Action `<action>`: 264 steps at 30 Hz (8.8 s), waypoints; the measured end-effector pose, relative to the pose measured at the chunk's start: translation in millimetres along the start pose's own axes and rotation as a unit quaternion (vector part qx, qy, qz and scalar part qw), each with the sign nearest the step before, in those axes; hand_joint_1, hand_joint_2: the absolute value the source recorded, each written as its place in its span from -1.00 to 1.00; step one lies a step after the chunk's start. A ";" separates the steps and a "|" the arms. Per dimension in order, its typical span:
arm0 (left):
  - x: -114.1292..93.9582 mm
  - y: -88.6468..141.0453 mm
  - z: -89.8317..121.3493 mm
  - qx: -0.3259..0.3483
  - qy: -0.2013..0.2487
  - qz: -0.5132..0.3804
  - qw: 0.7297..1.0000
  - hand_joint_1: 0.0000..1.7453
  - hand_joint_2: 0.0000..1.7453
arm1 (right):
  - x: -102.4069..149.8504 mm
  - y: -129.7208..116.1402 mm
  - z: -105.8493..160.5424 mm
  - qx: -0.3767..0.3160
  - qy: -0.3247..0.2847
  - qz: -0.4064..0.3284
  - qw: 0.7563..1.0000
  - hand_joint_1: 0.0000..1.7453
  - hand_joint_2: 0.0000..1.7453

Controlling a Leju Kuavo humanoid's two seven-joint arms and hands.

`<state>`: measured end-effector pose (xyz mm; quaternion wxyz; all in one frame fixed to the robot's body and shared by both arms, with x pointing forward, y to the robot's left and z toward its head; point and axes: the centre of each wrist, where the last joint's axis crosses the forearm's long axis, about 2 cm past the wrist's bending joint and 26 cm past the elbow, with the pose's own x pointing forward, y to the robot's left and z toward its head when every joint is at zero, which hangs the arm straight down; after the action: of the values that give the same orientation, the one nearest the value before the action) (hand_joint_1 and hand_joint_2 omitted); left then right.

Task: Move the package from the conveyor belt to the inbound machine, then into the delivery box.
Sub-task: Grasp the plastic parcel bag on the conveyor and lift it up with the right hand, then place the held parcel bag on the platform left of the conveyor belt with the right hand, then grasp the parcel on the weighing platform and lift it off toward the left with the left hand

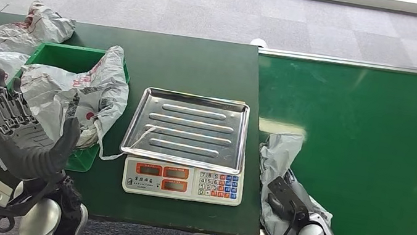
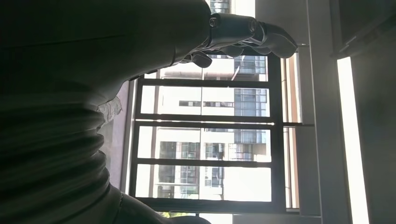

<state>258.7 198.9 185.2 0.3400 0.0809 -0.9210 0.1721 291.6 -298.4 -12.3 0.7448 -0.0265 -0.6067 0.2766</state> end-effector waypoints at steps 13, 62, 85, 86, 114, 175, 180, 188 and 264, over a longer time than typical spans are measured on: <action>-0.8 0.6 0.2 -0.001 0.000 -0.002 1.000 -1.00 1.00 | 1.9 6.0 -1.1 0.025 -0.033 -0.012 0.999 1.00 1.00; 6.6 4.7 6.8 0.012 -0.004 -0.028 1.000 -1.00 1.00 | 206.1 -46.4 79.6 -0.605 -0.370 0.176 0.683 1.00 1.00; -4.4 -31.8 2.7 -0.022 0.013 0.022 0.999 -1.00 1.00 | 297.5 3.5 -53.0 -0.432 -0.405 0.052 0.804 1.00 1.00; -4.7 -32.3 3.0 -0.023 0.014 0.023 0.999 -1.00 1.00 | 298.3 5.1 -55.1 -0.426 -0.403 0.054 0.808 1.00 1.00; -10.5 -42.9 -5.7 -0.027 0.009 0.029 0.999 -1.00 1.00 | 284.8 90.9 -104.2 -0.102 -0.293 0.100 0.945 -1.00 1.00; -98.8 -131.1 -12.5 -0.428 0.087 -0.208 0.875 -1.00 1.00 | 350.3 -44.7 90.2 -0.608 -0.594 -0.017 0.526 -1.00 1.00; -97.5 -144.2 3.8 -0.495 0.093 -0.224 0.834 -1.00 1.00 | 353.5 -41.5 90.2 -0.602 -0.600 -0.019 0.526 -1.00 1.00; -96.2 -156.9 46.0 -0.685 0.122 -0.232 0.680 -1.00 1.00 | 356.3 -37.8 90.2 -0.596 -0.606 -0.022 0.527 -1.00 1.00; -110.2 -138.3 -77.4 -0.525 0.052 -0.579 0.622 -1.00 1.00 | 361.0 -32.7 94.6 -0.591 -0.616 0.008 0.520 -1.00 1.00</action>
<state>425.1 102.9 204.3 0.4013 0.3966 -0.5982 -0.5691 257.1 -193.7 345.7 -0.0041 -0.2884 -0.9378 -0.1930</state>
